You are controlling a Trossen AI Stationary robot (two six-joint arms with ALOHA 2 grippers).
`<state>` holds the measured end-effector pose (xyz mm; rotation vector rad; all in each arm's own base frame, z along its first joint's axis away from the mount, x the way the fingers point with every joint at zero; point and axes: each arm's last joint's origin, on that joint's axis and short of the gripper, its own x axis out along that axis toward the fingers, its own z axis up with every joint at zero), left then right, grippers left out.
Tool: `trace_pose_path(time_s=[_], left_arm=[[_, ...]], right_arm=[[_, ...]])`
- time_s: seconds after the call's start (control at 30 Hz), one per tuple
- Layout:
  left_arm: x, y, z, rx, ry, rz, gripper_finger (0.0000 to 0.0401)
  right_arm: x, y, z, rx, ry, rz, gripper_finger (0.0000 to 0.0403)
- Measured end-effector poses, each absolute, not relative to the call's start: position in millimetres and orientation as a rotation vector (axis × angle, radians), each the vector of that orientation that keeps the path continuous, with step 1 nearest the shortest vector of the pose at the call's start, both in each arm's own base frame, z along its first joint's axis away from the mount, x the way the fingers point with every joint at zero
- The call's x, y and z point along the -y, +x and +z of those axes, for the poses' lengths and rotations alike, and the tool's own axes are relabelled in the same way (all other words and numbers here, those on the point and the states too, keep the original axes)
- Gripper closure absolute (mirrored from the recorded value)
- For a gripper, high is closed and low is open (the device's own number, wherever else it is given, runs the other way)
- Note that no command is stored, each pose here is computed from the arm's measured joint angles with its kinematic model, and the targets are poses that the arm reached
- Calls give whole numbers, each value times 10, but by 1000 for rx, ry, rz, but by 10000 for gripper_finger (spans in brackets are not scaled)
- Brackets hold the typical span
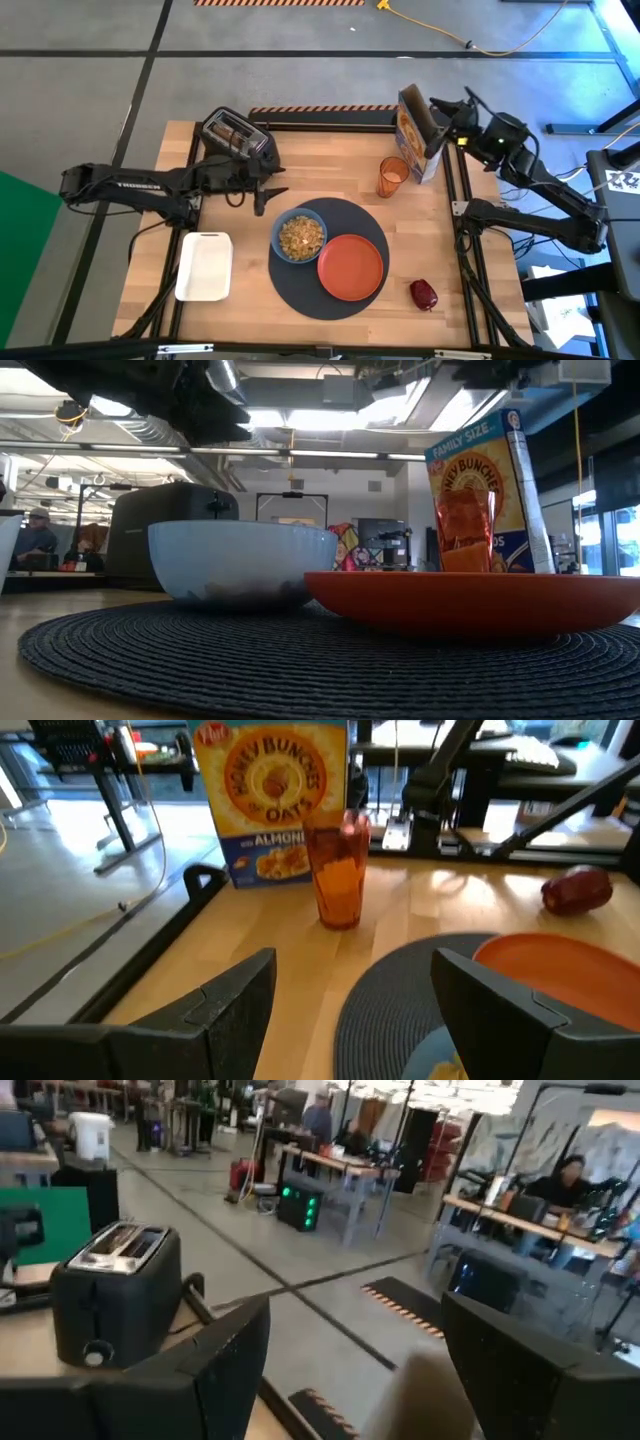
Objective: Arrange a breakfast setting
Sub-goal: Adjust the cereal box
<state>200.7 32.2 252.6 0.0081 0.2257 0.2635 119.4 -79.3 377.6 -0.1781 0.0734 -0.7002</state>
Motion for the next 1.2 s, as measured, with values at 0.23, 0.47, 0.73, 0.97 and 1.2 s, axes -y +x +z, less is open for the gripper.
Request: trace_pose_path(time_s=[0.23, 0.47, 0.73, 0.97, 1.2], left_arm=[[-345, 2138, 2389, -280, 9, 279, 139], [-353, 2194, 2385, -250, 11, 279, 139], [-354, 2195, 2391, -244, 11, 280, 139], [-357, 2196, 2396, -238, 11, 288, 139], [-363, 2196, 2406, -228, 14, 311, 139]], right_arm=[[805, 1207, 3695, -168, -171, -705, 119], [814, 1181, 3566, -301, -134, -765, 119], [688, 1046, 3740, -185, -125, -653, 119], [642, 1029, 3666, -430, -71, -518, 119], [654, 1154, 3581, -535, -17, -396, 134]])
